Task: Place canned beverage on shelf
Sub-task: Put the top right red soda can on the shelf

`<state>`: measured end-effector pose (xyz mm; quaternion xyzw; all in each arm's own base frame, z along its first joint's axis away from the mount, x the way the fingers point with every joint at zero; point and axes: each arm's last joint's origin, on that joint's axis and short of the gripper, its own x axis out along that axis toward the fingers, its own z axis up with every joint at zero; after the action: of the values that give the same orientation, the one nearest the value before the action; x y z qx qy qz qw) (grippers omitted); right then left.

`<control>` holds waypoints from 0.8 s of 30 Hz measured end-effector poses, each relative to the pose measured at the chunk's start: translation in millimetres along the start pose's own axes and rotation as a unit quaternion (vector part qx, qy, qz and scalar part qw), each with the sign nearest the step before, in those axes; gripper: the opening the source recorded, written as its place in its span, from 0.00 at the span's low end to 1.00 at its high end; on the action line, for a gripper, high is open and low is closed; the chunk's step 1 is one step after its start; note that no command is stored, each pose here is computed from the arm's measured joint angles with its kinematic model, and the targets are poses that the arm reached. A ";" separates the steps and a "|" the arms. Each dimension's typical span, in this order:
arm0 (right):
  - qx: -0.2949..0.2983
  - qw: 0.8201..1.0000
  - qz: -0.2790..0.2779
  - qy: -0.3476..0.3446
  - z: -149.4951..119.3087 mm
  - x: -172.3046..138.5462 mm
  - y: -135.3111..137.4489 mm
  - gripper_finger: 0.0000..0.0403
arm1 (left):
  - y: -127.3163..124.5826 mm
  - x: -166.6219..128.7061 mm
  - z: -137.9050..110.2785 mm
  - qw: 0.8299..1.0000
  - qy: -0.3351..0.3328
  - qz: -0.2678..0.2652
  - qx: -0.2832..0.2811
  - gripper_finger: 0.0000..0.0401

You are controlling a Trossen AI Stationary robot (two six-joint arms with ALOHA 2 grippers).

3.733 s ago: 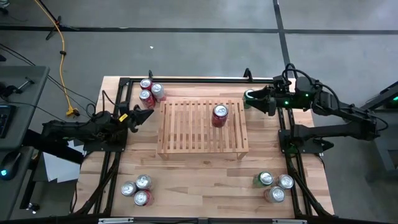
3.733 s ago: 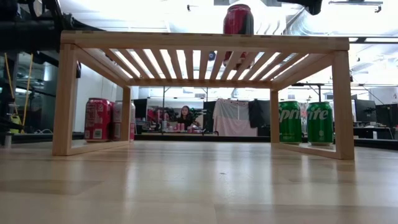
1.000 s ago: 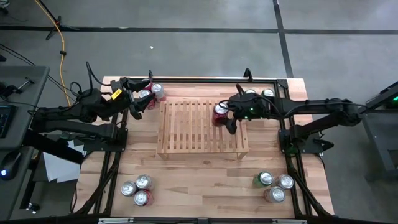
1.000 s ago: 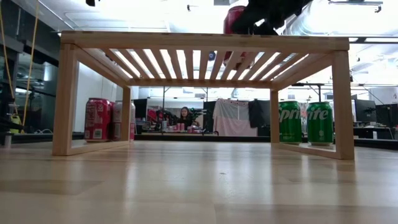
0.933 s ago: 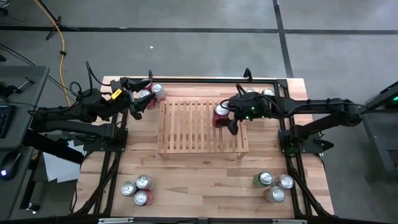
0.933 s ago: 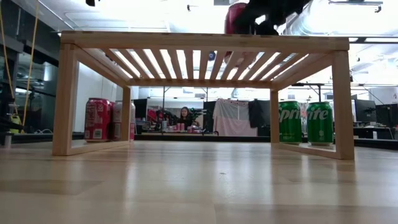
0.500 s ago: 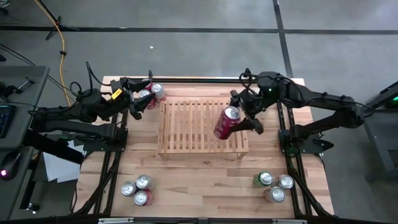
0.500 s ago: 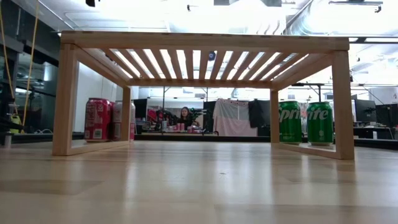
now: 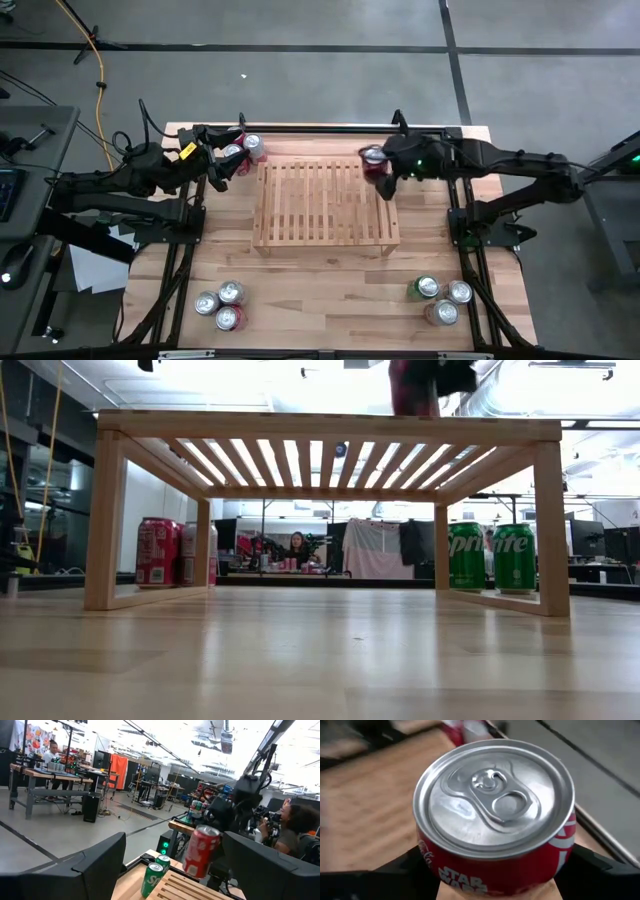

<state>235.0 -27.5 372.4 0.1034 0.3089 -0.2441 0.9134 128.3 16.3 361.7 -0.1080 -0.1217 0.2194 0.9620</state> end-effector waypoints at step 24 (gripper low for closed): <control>0.110 0.989 -0.042 -0.092 -41.7 19.8 -29.2 0.71 | 0.0 0.0 0.0 1.000 0.000 -0.001 0.000 0.81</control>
<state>212.4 -46.1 326.3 0.1669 0.1987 -0.3235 0.9099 128.3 16.3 361.8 -0.1076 -0.1218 0.2189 0.9621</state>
